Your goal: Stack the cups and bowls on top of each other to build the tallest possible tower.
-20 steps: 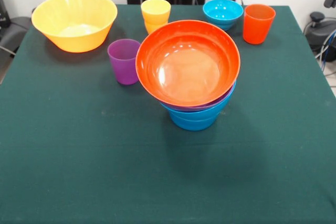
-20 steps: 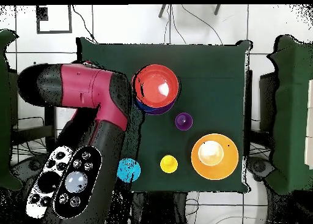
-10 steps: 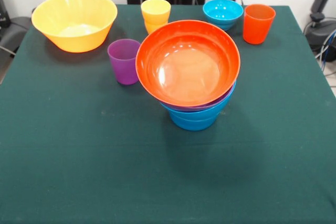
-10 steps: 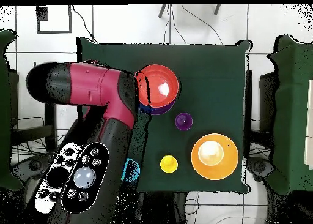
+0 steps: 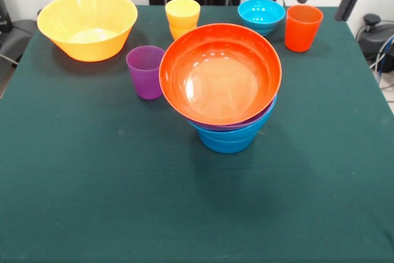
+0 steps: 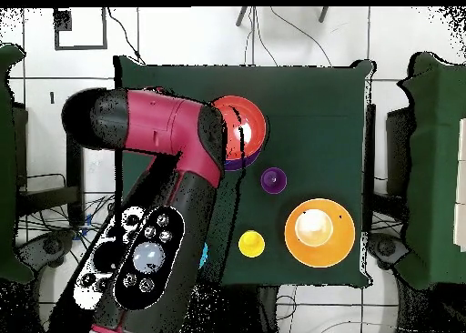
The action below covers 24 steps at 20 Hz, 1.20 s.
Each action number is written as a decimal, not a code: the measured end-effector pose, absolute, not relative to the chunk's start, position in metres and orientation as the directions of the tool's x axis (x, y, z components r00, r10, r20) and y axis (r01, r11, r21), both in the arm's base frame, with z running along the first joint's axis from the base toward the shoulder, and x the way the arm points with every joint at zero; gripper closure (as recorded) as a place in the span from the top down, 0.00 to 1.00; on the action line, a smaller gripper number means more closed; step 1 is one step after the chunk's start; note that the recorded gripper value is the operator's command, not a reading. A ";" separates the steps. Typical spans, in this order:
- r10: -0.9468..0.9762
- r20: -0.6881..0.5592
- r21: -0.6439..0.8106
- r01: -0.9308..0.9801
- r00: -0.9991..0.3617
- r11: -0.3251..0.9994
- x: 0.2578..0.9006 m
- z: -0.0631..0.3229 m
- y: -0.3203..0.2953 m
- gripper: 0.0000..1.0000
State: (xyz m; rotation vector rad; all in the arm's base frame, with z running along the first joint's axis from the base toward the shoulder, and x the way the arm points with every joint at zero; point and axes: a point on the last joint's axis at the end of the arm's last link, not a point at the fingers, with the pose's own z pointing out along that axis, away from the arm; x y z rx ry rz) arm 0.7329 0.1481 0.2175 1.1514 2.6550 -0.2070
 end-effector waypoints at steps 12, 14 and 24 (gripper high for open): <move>0.711 -0.269 -0.059 0.748 -0.650 0.662 0.724 0.203 0.128 1.00; 0.713 -0.268 -0.064 0.750 -0.648 0.658 0.723 0.202 0.124 1.00; 0.747 -0.269 -0.075 0.786 -0.609 0.614 0.720 0.208 0.069 1.00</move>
